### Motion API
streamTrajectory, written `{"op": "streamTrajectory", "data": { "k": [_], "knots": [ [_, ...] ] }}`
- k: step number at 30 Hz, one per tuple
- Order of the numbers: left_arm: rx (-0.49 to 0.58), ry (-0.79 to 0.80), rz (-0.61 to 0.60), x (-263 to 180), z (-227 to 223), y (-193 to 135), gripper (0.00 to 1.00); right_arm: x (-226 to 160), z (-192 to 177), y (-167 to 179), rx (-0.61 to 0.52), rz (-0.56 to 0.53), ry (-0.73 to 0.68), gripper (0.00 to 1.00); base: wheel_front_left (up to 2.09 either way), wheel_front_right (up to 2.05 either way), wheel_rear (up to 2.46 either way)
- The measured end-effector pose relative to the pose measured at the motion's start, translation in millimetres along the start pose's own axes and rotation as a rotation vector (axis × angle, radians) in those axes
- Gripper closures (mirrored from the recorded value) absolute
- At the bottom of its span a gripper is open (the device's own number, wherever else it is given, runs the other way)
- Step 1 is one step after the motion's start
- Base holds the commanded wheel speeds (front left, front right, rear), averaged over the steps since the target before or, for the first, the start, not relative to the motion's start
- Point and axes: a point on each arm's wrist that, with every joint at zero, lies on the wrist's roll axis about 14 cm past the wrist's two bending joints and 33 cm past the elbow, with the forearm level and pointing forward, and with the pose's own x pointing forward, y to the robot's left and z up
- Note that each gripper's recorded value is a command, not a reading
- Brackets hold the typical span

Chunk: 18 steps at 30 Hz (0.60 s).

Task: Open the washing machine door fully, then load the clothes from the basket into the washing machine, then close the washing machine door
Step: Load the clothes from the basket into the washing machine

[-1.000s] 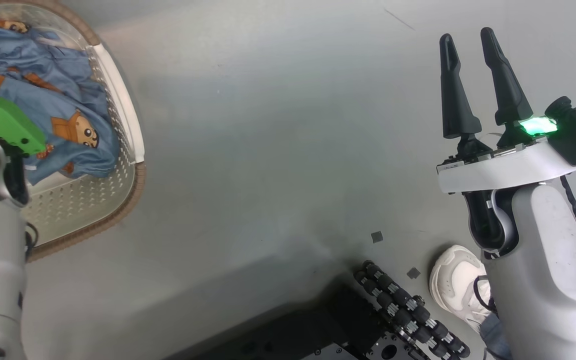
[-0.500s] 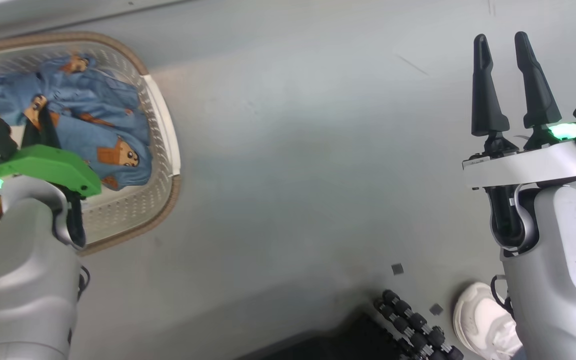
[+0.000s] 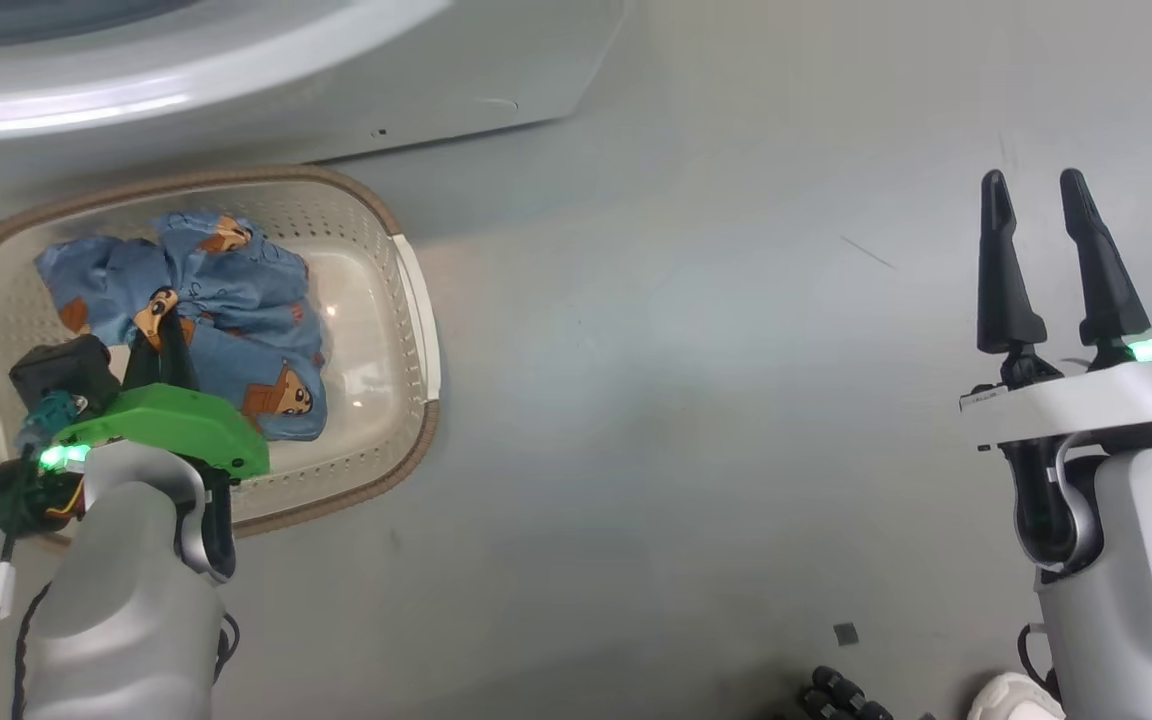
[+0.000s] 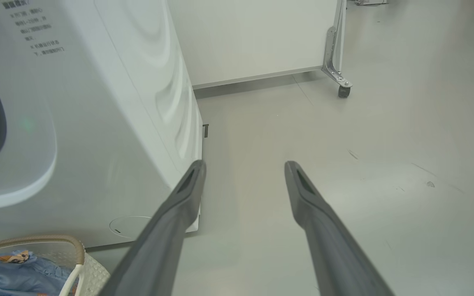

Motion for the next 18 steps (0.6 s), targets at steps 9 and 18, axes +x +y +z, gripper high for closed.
{"op": "streamTrajectory", "data": {
  "k": [9, 18],
  "knots": [
    [0.017, -0.160, 0.012, -44, 57, 2, 1.00, -21, 17, 10, 0.004, 0.036, -0.027, 0.00, 0.00, 0.00, 0.00],
    [0.015, -0.249, 0.040, -98, 81, 5, 1.00, -50, 24, 23, 0.022, 0.074, -0.031, 0.00, 0.00, 0.00, 0.00]
  ]
}}
